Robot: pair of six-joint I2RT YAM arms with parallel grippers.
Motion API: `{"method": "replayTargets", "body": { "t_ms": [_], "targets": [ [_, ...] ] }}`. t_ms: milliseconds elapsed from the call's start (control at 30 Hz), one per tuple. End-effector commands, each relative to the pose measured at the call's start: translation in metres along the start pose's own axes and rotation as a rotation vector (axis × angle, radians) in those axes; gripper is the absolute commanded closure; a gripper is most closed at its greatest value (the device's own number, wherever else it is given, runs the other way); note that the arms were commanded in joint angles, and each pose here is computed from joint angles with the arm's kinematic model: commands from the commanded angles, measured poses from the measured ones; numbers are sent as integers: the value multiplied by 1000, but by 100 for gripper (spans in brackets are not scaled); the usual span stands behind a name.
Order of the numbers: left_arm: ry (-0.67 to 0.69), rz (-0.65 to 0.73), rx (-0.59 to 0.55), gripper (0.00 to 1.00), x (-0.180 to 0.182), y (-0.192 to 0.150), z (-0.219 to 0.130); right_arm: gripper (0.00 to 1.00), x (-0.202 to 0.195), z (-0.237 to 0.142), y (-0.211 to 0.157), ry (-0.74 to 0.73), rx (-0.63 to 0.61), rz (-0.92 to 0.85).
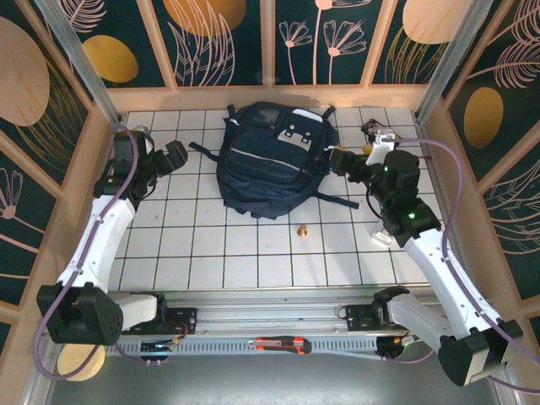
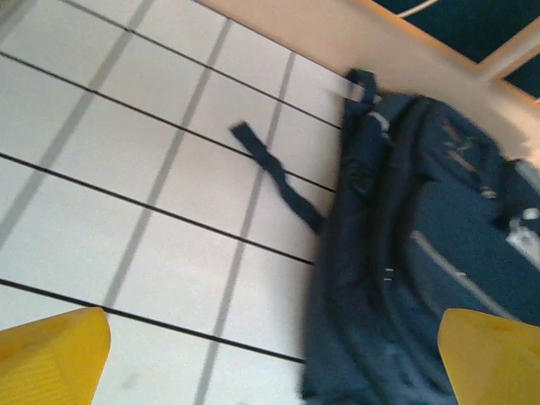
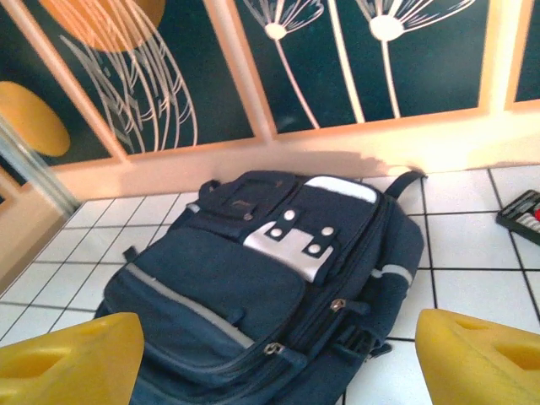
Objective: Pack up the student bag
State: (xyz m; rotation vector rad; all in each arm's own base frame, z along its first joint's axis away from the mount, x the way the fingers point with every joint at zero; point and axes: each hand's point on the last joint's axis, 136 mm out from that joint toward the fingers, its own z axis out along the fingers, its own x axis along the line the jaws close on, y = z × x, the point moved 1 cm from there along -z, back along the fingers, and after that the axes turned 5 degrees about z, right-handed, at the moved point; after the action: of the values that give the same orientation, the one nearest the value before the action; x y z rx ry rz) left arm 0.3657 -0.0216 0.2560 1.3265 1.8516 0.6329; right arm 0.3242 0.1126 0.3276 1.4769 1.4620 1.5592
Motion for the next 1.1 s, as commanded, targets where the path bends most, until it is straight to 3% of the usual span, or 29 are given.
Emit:
{"method": "replayTargets", "body": {
  "t_ms": [0, 133, 267, 367, 633, 900, 1067],
  "targets": [
    [224, 232, -16, 2, 34, -10, -14, 15, -14, 2, 39, -67, -198, -17],
    [271, 354, 3, 1, 50, -38, -5, 14, -40, 17, 22, -142, -126, 10],
    [277, 339, 8, 1, 57, -52, 1, 14, -70, 26, 3, -191, -104, 59],
    [259, 347, -51, 1, 55, -48, 4, 14, -97, 35, -12, -236, -83, 72],
    [109, 337, -532, 4, 45, -38, -36, 9, -159, 54, -74, -336, -4, 51],
    [172, 415, -432, 2, 59, -54, -13, 7, -195, 60, -117, -375, 15, 23],
    [195, 341, -416, 1, 77, -53, 5, 6, -202, 63, -129, -372, 31, 28]
  ]
}}
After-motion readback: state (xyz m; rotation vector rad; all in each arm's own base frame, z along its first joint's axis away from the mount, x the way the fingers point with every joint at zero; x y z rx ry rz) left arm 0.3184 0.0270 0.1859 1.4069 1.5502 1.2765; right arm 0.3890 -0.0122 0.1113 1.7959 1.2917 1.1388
